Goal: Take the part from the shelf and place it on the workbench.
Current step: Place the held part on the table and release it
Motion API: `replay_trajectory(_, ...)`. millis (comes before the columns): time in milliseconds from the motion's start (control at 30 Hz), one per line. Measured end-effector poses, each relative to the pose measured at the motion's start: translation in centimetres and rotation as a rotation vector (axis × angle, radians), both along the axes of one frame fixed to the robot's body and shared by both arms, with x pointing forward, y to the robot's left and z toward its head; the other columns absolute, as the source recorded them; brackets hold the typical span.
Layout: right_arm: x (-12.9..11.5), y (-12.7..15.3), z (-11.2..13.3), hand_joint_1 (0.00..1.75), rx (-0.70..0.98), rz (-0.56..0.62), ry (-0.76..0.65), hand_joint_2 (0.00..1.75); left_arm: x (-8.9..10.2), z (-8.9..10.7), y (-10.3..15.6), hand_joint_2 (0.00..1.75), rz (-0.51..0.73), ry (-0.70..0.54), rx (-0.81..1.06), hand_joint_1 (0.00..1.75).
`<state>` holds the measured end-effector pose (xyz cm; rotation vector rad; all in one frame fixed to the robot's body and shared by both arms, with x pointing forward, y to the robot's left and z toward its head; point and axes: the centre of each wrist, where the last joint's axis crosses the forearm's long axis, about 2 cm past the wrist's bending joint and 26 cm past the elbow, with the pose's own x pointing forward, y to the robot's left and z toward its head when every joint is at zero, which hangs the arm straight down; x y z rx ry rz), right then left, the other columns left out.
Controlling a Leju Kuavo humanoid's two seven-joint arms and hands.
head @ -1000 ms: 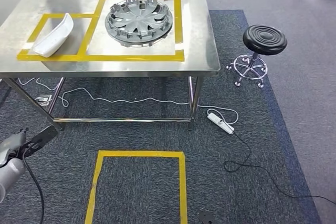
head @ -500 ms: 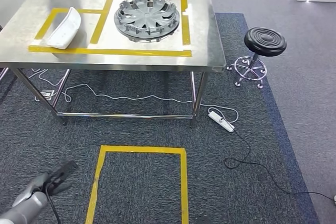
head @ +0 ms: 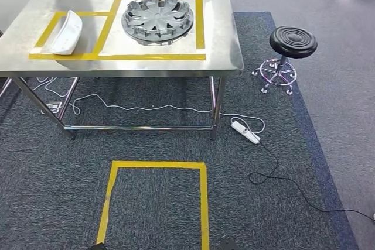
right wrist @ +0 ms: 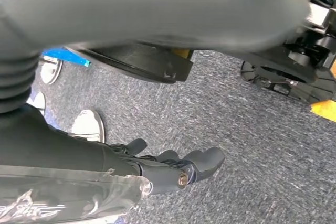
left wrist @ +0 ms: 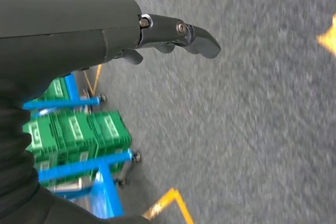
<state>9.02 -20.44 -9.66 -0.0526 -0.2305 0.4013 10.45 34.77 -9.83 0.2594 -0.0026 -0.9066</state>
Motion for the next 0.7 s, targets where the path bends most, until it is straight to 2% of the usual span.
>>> replay_trajectory(200, -0.1, 0.0, 0.0, 0.0, 0.003, 0.011, 0.001, 0.0, -1.8, -0.5, -1.7, 1.75, 0.043, 0.064, -0.047, 0.0)
replay_trajectory(333, -0.2, 0.0, 0.0, 0.0, 0.003, 0.016, 0.002, 0.0, -2.2, -0.6, -2.2, 1.75, 0.061, 0.07, -0.06, 0.0)
replay_trajectory(700, -1.3, -0.1, -0.3, 0.0, -0.001, -0.033, 0.012, 0.0, -2.1, -0.7, -4.9, 1.75, 0.201, -0.09, -0.157, 0.0)
